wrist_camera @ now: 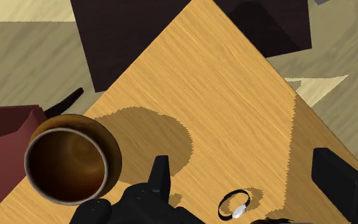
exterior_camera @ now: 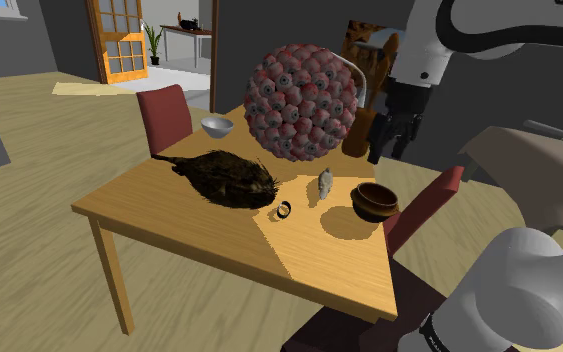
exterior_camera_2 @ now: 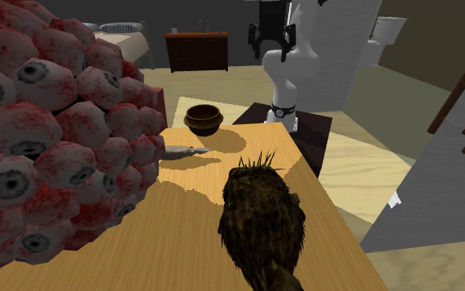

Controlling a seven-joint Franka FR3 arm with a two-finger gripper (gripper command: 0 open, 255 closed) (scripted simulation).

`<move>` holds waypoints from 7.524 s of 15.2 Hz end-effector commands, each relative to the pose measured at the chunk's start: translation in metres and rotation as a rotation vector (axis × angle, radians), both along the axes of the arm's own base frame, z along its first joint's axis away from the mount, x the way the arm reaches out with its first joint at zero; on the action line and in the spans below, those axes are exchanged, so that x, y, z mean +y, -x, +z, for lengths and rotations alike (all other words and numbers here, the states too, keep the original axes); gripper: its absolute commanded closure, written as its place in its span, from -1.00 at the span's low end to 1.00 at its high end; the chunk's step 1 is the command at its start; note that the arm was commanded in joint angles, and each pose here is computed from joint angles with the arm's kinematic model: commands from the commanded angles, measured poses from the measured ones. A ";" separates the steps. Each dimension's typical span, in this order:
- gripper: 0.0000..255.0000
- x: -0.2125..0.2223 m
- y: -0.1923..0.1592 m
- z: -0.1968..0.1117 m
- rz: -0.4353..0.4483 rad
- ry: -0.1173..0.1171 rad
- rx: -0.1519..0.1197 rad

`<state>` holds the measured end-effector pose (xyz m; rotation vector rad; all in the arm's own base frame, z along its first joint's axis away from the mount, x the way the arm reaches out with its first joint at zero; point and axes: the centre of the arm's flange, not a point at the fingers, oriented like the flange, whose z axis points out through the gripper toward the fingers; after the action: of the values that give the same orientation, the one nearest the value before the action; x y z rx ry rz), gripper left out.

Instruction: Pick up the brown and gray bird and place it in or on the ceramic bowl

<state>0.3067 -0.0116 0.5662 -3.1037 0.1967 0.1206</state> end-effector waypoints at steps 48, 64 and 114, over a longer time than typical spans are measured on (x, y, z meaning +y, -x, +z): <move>-1.00 -0.202 -0.227 -0.292 -0.647 0.129 -0.152; 1.00 -0.202 -0.227 -0.260 -0.647 0.129 -0.152; 1.00 -0.226 -0.032 -0.157 -0.647 0.129 -0.152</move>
<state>0.3398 -0.2372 0.4149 -2.9645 1.2112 -0.1489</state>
